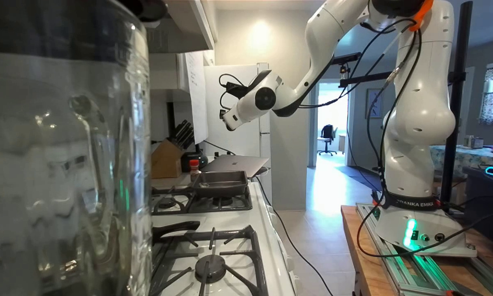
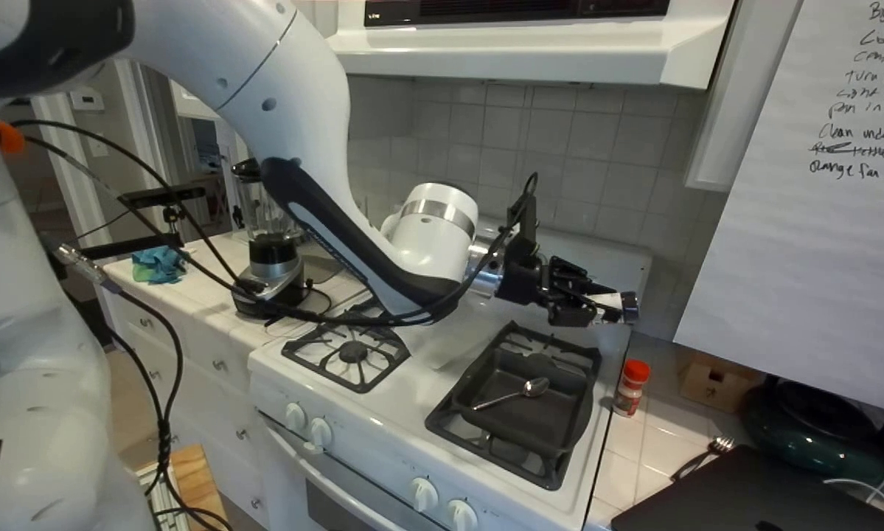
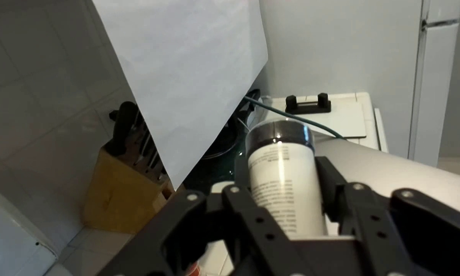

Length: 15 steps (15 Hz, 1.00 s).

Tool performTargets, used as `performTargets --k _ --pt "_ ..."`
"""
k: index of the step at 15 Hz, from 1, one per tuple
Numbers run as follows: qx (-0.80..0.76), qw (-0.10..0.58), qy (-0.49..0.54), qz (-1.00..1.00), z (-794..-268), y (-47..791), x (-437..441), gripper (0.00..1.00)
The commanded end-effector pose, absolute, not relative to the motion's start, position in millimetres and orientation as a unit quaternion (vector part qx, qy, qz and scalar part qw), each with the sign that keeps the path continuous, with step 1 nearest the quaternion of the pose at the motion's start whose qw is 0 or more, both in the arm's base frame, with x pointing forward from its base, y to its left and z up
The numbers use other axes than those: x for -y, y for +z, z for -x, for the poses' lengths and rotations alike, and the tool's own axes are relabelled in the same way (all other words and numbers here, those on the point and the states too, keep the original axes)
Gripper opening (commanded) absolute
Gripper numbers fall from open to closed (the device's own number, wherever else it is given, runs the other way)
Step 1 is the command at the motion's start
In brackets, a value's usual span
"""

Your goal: Put some black pepper into the baking pan

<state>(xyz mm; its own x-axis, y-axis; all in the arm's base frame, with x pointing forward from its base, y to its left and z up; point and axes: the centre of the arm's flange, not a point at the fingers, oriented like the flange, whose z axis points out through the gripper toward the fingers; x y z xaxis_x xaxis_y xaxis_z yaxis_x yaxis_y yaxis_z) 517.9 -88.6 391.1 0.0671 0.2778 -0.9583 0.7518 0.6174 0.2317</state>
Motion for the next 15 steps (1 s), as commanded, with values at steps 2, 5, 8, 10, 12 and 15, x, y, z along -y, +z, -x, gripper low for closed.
performTargets --k 2,5,8,10,12,15 --pt "-0.686 0.540 -0.123 -0.473 -521 431 127 0.20" --pt "-0.704 0.481 -0.081 -0.517 -523 435 142 0.20" --pt "-0.719 0.418 -0.046 -0.554 -525 431 153 0.20" --pt "-0.726 0.379 -0.020 -0.574 -525 424 159 0.20" --pt "-0.732 0.341 0.007 -0.590 -526 416 164 0.20" --pt "-0.734 0.285 0.044 -0.614 -522 400 167 0.20"
